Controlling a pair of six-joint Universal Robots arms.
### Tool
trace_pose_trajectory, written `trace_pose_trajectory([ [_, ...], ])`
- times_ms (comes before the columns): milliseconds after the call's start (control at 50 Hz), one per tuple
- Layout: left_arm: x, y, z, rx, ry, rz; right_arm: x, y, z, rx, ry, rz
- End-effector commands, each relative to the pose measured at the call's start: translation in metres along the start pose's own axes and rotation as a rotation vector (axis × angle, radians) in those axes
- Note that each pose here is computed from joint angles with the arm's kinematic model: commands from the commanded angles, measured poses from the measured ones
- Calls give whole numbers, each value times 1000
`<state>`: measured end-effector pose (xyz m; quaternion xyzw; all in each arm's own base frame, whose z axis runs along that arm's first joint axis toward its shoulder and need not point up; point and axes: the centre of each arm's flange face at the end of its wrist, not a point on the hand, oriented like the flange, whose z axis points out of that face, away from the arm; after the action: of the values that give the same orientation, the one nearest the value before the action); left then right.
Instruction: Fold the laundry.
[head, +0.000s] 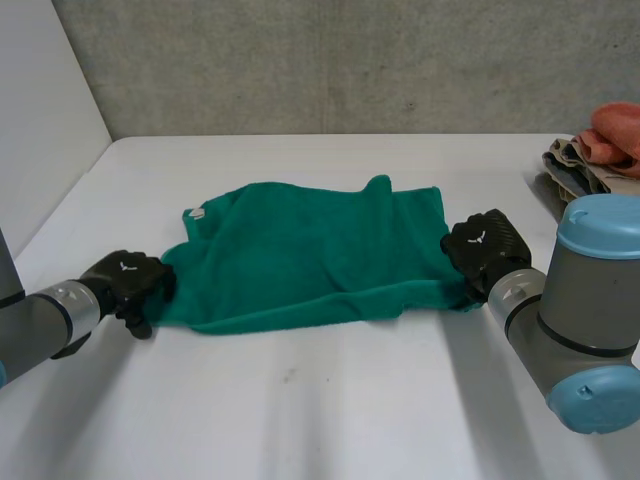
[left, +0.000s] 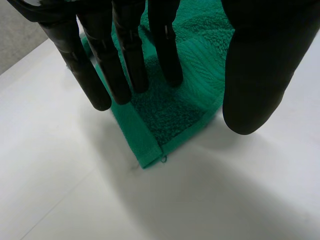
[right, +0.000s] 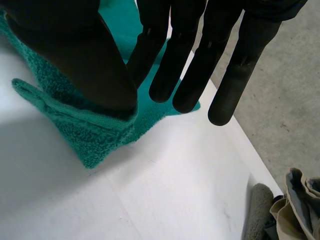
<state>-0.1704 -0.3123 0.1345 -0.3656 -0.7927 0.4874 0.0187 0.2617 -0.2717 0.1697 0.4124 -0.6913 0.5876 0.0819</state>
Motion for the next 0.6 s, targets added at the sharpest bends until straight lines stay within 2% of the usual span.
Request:
trace_pose_trajectory([
  [20,1,-1,10,12,15,-7,1,2,2,-2,4,9],
  [600,21,-10,40,53,26,41,-2,5,1,-7,-2,9],
])
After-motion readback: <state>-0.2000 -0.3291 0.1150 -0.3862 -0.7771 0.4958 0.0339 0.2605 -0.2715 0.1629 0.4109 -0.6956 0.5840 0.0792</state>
